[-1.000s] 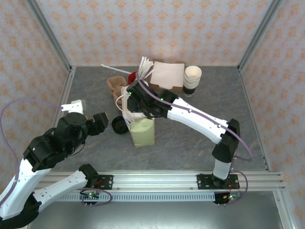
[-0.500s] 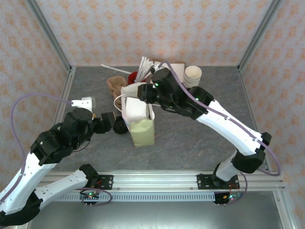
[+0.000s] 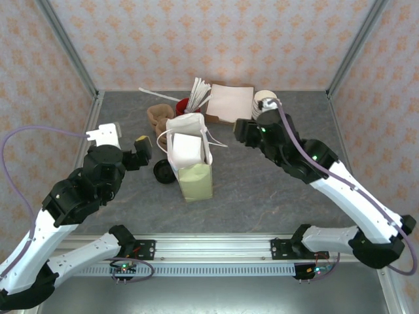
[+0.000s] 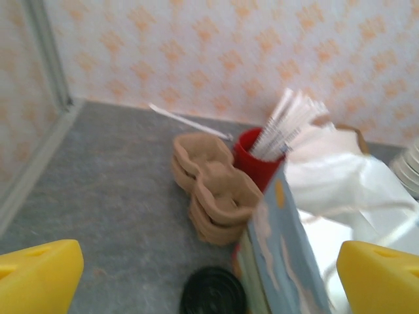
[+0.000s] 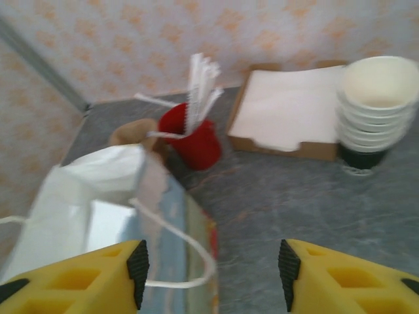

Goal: Pack the takeout coffee

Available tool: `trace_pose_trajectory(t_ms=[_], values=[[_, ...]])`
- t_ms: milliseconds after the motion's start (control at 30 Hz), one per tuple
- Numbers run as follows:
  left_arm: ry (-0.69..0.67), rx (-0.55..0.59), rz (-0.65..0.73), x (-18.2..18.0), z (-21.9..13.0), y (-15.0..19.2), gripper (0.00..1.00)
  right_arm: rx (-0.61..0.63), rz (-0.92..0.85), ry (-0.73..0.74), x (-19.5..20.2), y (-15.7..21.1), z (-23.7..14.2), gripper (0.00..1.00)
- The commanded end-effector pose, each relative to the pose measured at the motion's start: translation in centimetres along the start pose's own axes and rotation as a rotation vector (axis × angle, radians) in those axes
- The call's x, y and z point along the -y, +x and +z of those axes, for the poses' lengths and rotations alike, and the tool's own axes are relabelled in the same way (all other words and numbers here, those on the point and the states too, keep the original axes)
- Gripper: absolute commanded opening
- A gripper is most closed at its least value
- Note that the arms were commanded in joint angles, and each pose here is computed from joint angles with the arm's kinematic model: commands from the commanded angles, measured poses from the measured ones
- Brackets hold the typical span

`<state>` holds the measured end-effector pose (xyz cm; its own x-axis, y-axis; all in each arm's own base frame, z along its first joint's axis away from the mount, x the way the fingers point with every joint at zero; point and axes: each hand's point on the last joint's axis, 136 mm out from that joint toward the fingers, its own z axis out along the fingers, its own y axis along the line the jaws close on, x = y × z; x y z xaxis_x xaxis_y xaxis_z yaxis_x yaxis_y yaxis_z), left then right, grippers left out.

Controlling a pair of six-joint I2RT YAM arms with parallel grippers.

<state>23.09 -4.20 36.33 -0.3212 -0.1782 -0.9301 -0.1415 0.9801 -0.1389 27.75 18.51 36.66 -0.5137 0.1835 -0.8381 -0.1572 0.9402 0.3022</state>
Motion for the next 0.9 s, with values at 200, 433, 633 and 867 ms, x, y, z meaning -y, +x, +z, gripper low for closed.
trace_pose_trajectory(t_ms=[200, 433, 633, 867], values=[[-0.363, 0.174, 0.052, -6.3, 1.2, -1.6, 1.00, 0.140, 0.026, 0.282, 10.8, 0.9, 0.2, 0.73], [-0.502, 0.231, -0.004, -10.1, 3.1, 1.4, 1.00, 0.142, 0.064, 0.511, 18.3, 4.2, 1.2, 0.88], [-0.572, 0.230, -0.082, -13.5, 6.6, 7.5, 1.00, 0.183, 0.045, 0.576, 23.0, 8.1, 3.7, 1.00], [-0.552, 0.195, -0.137, -15.8, 10.8, 13.6, 1.00, 0.236, 0.002, 0.666, 27.5, 12.1, 6.3, 0.99]])
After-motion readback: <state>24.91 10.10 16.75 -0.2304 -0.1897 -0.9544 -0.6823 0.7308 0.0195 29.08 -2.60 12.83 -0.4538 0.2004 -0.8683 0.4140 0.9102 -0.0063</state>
